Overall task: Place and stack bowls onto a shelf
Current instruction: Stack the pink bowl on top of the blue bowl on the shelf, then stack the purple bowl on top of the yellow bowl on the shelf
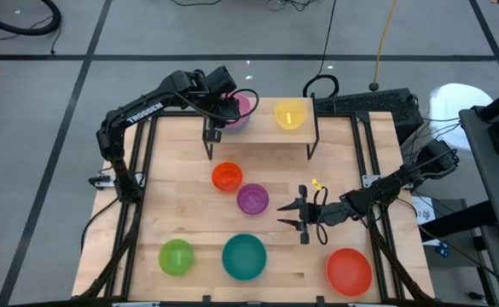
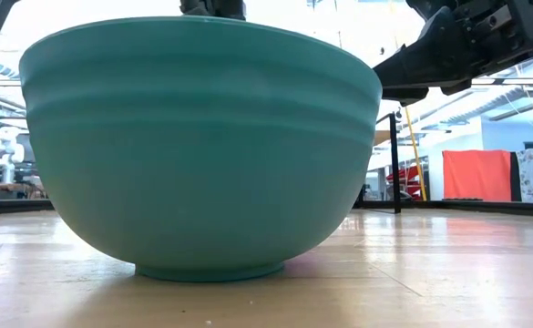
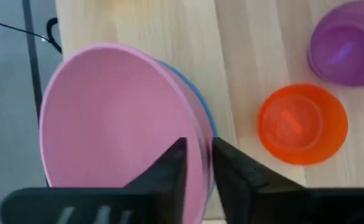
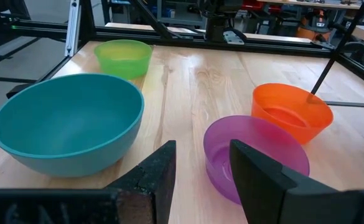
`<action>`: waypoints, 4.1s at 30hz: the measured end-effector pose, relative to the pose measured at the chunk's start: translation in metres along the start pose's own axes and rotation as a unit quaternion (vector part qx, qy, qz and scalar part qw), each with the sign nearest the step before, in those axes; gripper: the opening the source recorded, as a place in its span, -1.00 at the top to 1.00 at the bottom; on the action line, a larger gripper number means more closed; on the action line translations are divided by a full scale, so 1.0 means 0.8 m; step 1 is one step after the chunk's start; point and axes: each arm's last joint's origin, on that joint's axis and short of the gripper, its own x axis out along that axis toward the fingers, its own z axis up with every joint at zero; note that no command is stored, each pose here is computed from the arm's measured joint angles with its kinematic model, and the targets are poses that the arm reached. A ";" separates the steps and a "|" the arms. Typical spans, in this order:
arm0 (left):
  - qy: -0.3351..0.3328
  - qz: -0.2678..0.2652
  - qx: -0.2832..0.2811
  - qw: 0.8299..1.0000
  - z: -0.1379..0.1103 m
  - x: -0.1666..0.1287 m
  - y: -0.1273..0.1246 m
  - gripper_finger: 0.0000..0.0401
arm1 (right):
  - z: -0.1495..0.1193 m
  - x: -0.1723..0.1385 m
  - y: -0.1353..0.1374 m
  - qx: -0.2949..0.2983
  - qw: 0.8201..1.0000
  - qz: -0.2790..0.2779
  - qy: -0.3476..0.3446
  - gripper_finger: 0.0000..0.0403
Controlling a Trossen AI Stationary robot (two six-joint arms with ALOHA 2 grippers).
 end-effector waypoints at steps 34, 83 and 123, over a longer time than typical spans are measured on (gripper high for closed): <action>0.004 0.000 -0.091 0.996 0.003 0.027 -0.006 0.90 | 0.000 0.000 0.000 -0.003 1.000 0.000 0.000 0.30; -0.179 0.032 -0.096 0.979 -0.039 -0.047 -0.128 0.90 | -0.002 0.000 -0.001 0.027 1.000 -0.004 0.007 0.30; -0.387 -0.080 -0.175 0.902 -0.123 0.091 -0.339 0.89 | 0.082 0.156 -0.034 -0.023 0.938 0.106 0.330 0.30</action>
